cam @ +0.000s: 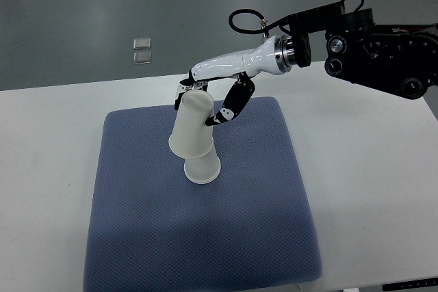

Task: Stack paper cups
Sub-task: 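Lift the cup with the right hand and lower it onto the inverted cup, then open the right hand fingers to release the stacked cup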

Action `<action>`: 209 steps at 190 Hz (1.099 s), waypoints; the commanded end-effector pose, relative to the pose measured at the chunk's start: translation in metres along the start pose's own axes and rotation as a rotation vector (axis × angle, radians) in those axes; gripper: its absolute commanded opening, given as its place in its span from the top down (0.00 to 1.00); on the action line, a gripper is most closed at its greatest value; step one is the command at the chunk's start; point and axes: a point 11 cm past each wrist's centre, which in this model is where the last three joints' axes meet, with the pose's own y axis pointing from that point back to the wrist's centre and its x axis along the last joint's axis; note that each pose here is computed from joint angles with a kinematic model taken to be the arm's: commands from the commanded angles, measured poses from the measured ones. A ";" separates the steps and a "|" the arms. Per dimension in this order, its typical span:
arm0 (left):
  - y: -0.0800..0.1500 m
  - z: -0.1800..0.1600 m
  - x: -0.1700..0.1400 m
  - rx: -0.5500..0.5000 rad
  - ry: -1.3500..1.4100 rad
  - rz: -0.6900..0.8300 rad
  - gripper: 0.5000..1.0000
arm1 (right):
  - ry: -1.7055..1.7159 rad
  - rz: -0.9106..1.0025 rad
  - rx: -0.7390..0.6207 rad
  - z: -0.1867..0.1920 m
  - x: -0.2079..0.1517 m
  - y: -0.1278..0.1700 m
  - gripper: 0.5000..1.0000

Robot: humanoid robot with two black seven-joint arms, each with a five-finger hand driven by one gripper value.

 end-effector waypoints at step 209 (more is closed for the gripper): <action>0.000 0.000 0.000 0.000 0.000 0.000 0.00 | -0.004 -0.019 -0.024 0.004 0.006 -0.001 0.79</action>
